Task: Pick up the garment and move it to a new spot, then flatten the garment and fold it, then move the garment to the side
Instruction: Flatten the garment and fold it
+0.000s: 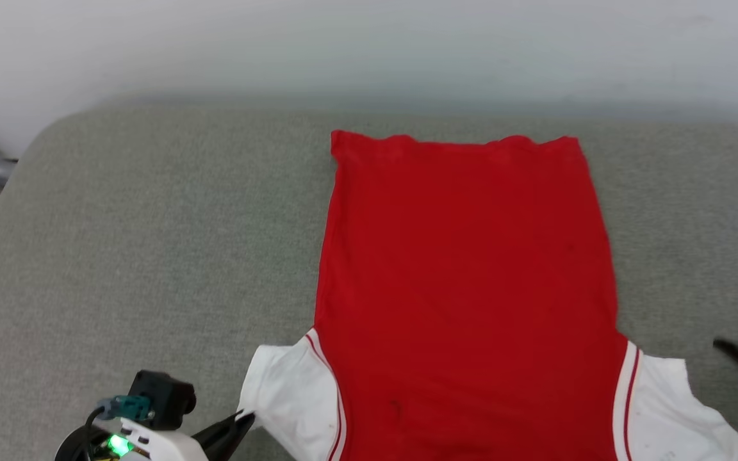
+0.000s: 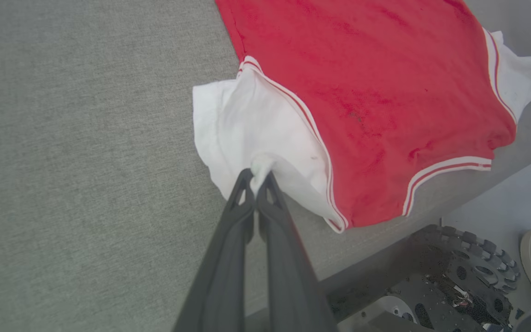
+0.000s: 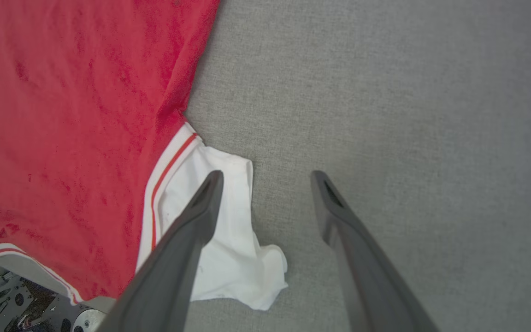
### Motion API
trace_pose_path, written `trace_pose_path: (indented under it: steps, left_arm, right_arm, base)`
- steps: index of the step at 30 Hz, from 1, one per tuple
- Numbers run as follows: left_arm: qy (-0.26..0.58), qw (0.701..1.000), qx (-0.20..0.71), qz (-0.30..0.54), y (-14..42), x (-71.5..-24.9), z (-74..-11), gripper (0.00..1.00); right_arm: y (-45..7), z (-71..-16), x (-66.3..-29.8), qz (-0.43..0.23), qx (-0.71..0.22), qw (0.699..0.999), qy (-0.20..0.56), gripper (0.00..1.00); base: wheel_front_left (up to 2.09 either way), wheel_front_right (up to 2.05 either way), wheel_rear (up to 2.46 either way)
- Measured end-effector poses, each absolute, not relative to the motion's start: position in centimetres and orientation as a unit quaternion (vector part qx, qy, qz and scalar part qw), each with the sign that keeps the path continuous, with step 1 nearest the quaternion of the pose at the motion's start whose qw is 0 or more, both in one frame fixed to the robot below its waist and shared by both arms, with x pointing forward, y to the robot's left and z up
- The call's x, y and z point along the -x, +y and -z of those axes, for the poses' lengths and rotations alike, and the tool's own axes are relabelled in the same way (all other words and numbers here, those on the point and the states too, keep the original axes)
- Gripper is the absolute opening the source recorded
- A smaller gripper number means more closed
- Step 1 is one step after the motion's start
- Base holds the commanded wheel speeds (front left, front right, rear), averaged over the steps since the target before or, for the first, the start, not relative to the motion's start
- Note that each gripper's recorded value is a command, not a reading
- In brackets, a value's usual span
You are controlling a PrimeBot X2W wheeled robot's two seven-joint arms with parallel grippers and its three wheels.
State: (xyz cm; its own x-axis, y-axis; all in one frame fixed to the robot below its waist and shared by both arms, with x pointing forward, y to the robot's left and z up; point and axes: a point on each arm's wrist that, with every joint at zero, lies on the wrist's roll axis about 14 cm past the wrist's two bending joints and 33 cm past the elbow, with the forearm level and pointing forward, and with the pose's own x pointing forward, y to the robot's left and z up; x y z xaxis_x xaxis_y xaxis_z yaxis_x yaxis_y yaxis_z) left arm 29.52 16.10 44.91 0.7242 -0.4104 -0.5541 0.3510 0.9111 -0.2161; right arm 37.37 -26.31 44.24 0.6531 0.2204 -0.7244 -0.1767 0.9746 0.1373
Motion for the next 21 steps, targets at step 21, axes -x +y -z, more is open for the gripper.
trace_pose_path:
  steps: [21]
  left_arm:
    - [0.367, 0.902, 0.035, 0.222, 14.4, -31.4, -44.8, 0.0]
  right_arm:
    - [-18.4, -44.5, -58.9, -0.11, -0.004, 0.874, 0.474, 1.0]
  base:
    - [0.0, 0.0, 0.0]
